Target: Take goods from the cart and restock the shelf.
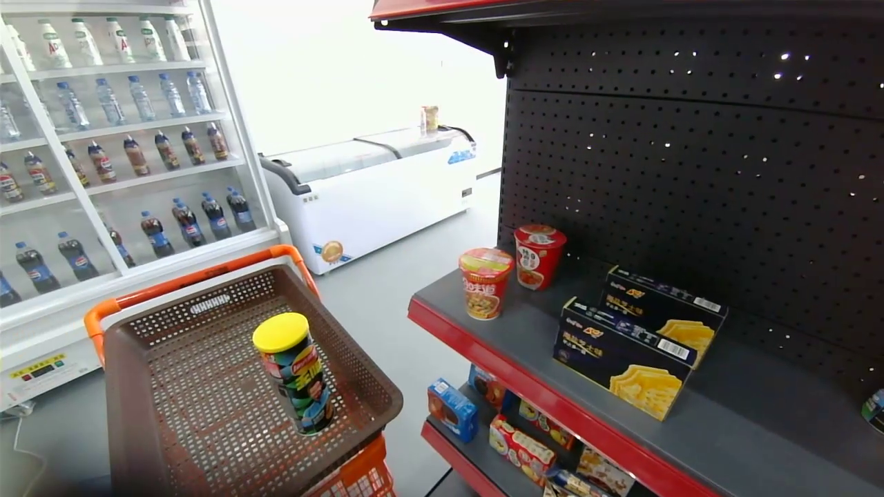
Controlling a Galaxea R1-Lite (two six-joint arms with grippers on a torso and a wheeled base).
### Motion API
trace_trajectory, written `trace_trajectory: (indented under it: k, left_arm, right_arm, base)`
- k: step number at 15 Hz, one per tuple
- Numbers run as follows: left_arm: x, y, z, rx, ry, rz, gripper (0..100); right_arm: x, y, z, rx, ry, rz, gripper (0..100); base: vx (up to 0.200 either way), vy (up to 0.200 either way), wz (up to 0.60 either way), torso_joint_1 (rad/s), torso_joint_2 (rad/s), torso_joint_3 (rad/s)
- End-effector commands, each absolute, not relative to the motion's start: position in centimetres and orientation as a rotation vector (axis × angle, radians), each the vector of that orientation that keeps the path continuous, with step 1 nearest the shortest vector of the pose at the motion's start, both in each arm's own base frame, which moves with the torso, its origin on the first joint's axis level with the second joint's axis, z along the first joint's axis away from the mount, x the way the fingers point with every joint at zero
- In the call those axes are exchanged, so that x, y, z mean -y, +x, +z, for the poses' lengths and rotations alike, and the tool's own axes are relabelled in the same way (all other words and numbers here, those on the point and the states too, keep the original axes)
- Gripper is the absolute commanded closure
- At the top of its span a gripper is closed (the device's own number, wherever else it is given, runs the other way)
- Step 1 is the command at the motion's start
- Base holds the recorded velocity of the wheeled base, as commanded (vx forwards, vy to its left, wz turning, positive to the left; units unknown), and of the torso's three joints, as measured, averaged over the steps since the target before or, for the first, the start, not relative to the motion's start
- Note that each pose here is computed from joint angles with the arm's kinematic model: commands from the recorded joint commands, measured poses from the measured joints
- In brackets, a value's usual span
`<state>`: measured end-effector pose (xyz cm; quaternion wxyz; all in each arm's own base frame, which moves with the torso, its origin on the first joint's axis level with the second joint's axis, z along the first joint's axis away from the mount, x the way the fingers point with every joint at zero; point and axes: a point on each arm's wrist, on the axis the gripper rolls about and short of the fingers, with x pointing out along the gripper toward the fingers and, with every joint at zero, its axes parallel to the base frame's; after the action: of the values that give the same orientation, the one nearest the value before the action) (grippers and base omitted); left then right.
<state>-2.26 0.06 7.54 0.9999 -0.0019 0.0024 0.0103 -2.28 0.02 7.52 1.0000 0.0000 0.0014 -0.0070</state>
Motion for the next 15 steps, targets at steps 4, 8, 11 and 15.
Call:
trace_trajectory:
  k: [4,8,11,15]
  left_arm:
    - [-0.1,-2.3,7.6,-0.004,0.045,0.035,0]
    - [-0.1,-2.0,8.1,-0.049,0.055,0.106,0]
    - [-0.2,0.2,14.7,-0.112,0.03,0.042,0]
    - [-0.1,4.5,16.5,-0.299,-0.109,0.106,0]
  right_arm:
    - [0.0,-2.3,7.5,-0.003,0.0,-0.014,0]
    - [0.0,-2.3,7.5,-0.003,0.0,-0.014,0]
    - [0.0,-2.3,7.5,-0.003,0.0,-0.014,0]
    - [0.0,-2.3,7.5,-0.003,0.0,-0.014,0]
  base:
    - [0.0,0.0,0.0,0.0,0.0,0.0]
    - [0.0,0.0,0.0,0.0,0.0,0.0]
    - [0.0,0.0,0.0,0.0,0.0,0.0]
    - [0.0,0.0,0.0,0.0,0.0,0.0]
